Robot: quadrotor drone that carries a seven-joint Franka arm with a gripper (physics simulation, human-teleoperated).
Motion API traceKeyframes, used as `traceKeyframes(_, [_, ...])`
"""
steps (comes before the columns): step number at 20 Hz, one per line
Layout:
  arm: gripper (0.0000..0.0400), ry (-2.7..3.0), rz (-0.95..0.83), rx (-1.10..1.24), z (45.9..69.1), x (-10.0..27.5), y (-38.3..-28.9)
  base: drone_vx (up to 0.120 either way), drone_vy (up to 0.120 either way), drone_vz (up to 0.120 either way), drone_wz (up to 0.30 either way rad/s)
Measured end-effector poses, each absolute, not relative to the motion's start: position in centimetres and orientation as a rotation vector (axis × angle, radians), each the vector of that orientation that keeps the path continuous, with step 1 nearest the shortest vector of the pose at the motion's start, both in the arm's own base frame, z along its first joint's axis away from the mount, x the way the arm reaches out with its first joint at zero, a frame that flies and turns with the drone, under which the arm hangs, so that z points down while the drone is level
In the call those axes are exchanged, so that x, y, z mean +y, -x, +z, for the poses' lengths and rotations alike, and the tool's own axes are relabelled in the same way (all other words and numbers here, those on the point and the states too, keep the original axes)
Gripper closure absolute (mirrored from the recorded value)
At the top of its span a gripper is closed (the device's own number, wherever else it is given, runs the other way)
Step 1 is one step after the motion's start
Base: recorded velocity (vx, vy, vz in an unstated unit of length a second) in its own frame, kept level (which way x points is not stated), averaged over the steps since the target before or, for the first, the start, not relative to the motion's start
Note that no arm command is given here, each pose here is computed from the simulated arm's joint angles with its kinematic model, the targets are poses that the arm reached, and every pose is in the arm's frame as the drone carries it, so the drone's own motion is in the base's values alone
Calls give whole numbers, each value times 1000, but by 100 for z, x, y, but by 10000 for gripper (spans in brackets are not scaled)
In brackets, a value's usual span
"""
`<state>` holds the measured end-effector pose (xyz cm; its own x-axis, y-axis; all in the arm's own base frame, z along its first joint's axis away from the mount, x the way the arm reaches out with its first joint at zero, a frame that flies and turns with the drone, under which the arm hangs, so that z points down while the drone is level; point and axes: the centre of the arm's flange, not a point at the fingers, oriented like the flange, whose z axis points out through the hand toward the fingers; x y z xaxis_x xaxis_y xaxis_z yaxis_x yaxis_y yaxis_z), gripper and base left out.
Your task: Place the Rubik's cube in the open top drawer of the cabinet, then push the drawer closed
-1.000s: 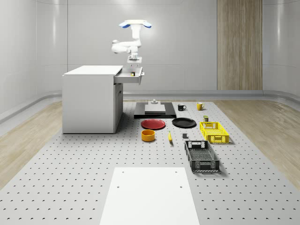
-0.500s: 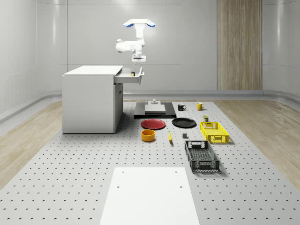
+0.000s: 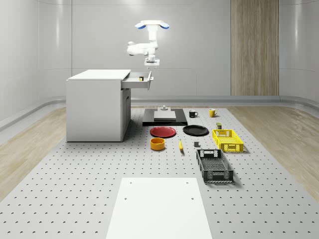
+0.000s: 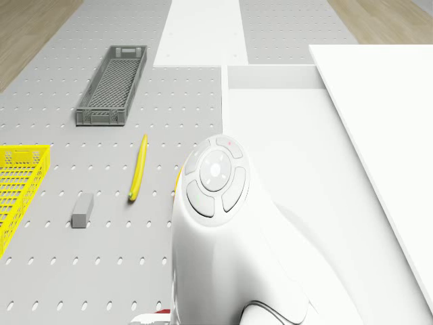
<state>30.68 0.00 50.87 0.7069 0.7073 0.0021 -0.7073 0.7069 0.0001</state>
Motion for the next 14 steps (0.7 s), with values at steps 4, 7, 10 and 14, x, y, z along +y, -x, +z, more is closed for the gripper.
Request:
traceKeyframes(4, [0,-1,786,-2,5087,1,-3068,0,120,0,0])
traceKeyframes(7, [0,-1,786,-2,5087,1,-3068,0,120,0,0])
traceKeyframes(10, [0,-1,786,-2,5087,1,-3068,0,120,0,0])
traceKeyframes(14, [0,-1,786,-2,5087,1,-3068,0,120,-20,0])
